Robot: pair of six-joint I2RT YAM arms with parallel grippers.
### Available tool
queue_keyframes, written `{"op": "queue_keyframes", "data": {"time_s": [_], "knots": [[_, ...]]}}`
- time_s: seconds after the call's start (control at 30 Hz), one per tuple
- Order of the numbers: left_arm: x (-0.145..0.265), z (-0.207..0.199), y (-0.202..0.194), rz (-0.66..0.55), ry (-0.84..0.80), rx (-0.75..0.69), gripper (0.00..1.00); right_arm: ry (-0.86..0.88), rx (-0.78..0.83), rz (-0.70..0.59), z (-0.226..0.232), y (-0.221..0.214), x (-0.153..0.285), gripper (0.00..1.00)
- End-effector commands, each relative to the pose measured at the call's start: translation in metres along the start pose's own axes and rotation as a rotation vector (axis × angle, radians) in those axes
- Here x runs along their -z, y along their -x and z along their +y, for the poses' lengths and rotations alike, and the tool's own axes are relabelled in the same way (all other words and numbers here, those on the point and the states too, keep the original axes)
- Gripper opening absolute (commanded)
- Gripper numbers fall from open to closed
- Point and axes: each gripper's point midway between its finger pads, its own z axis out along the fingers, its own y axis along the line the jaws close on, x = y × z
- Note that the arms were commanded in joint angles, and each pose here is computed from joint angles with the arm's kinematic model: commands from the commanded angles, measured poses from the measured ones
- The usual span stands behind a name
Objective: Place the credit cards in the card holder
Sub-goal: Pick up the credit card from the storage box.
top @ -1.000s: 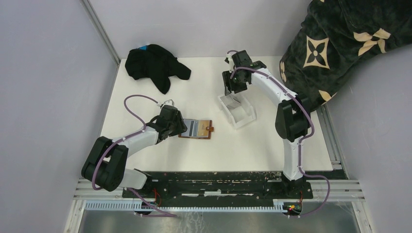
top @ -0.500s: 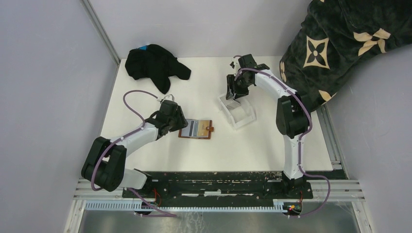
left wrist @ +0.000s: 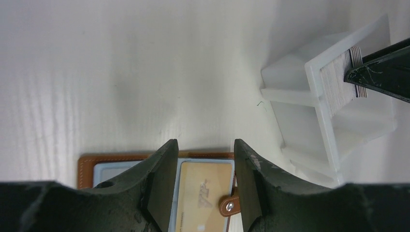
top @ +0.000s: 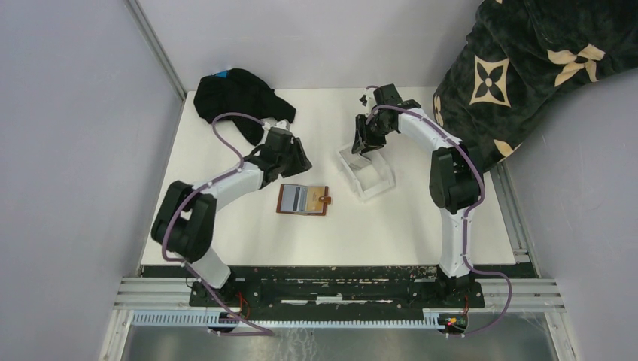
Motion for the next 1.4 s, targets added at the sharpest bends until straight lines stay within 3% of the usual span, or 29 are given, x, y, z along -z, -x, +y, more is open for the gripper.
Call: {"op": "queue_keyframes", "data": {"time_s": [0.0,0.4,1.0,1.37], "knots": [[-0.020,-0.037,0.003,0.023,-0.074,-0.003,0.54,0.042,-0.006,-0.015,0.012,0.002,0.003,0.44],[-0.064,-0.076,-0.012,0.118,-0.102,-0.042,0.54,0.073,0.007,-0.030,0.030,0.010,0.011,0.38],[-0.078,-0.093,-0.016,0.152,-0.129,-0.065,0.54,0.067,0.071,-0.027,0.060,0.012,0.019,0.32],[-0.076,-0.097,-0.012,0.146,-0.139,-0.082,0.54,-0.127,0.209,-0.050,0.062,0.010,0.040,0.20]]}}
